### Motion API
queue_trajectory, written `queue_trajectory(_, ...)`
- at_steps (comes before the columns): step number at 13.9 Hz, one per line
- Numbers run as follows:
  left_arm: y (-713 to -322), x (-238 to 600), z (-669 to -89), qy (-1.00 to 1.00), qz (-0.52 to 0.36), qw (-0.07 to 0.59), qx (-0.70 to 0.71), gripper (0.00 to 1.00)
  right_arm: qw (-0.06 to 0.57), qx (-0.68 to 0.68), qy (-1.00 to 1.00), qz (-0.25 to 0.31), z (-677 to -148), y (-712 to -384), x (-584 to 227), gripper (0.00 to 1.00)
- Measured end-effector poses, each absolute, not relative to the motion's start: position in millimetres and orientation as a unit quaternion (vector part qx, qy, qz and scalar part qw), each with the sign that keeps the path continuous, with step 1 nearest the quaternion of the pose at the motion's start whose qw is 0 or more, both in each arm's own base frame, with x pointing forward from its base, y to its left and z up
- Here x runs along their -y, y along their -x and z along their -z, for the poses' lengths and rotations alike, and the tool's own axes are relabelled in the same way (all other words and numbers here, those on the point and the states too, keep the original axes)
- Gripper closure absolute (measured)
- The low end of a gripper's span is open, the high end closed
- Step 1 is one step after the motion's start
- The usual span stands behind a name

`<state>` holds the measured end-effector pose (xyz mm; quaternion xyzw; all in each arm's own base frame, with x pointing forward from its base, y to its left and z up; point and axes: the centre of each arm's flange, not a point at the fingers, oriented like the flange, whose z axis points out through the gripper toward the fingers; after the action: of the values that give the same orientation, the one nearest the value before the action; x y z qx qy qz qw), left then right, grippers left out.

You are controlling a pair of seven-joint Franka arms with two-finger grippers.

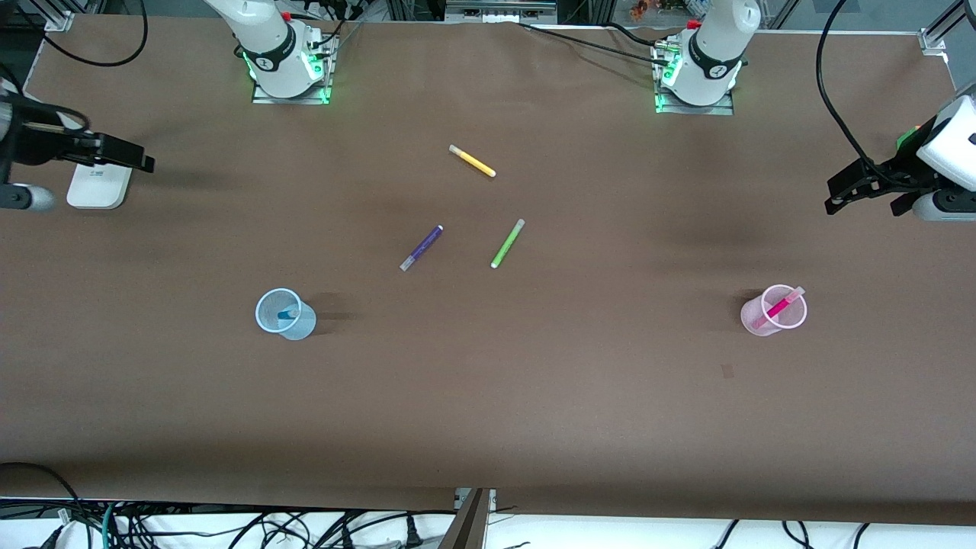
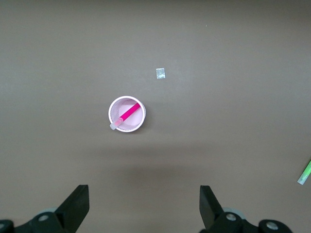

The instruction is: Place pink and blue markers in matching cups

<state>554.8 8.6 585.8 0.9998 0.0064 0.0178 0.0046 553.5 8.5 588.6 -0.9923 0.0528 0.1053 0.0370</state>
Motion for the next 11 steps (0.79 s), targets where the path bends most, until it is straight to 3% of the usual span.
queue_trajectory(11,-551.9,-10.4,-583.4,-1.000,-0.004,0.005,-0.008,0.00,0.023,0.007,0.999,-0.040,-604.5,-546.1,-7.8,0.00)
